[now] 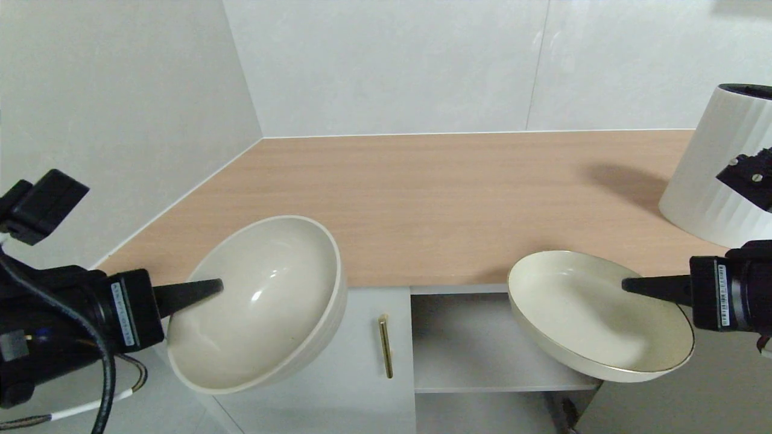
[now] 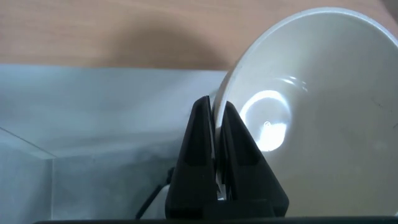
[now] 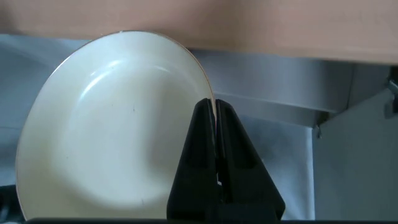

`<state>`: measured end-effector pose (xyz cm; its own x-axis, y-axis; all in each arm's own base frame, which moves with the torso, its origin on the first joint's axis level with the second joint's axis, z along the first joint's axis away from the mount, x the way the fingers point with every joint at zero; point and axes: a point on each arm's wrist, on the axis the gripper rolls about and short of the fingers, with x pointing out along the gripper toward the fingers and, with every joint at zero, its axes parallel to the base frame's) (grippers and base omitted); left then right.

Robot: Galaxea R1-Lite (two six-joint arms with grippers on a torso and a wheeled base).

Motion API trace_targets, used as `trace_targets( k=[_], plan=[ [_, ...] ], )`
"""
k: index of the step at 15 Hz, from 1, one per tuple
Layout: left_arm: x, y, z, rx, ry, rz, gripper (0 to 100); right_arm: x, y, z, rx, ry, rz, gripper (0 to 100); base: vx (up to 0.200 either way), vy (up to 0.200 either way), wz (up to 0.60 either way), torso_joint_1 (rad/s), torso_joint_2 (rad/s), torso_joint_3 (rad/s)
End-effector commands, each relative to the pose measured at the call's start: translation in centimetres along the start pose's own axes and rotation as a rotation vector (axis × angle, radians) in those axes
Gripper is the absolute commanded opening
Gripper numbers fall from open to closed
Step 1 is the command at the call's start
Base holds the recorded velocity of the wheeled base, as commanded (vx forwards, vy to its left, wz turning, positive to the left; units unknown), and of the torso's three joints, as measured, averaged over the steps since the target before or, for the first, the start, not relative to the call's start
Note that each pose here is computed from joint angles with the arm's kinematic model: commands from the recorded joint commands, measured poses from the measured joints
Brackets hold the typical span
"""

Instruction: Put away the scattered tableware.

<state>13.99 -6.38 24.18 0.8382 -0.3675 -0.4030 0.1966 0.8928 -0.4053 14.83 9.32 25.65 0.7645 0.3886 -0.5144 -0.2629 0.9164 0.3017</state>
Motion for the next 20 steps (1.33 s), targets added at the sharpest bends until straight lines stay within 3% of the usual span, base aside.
trace_targets(
  k=[1, 10, 12, 20],
  plan=[
    [-0.3, 0.1, -0.2, -0.004, -0.001, -0.007, 0, -0.1, -0.2, -0.3, 0.0, 0.003, -0.002, 0, 0.0, 0.0, 0.0, 0.0, 0.0, 0.0],
    [0.1, 0.2, -0.4, -0.003, 0.032, -0.03, 0, 1.3, -0.2, -0.5, 0.007, 0.003, -0.007, 0, -0.178, 0.0, 0.0, 0.005, 0.0, 0.005],
    [0.0, 0.1, -0.4, -0.003, 0.034, -0.038, 0, 1.6, -0.3, -0.6, 0.01, -0.031, 0.004, 0, 0.0, 0.0, 0.0, 0.0, 0.0, 0.0],
    [0.1, 0.2, -0.6, -0.003, 0.04, -0.036, 0, 2.9, -0.4, -1.2, 0.005, -0.012, -0.007, 0, 0.0, 0.0, 0.0, 0.0, 0.0, 0.0]
  ],
)
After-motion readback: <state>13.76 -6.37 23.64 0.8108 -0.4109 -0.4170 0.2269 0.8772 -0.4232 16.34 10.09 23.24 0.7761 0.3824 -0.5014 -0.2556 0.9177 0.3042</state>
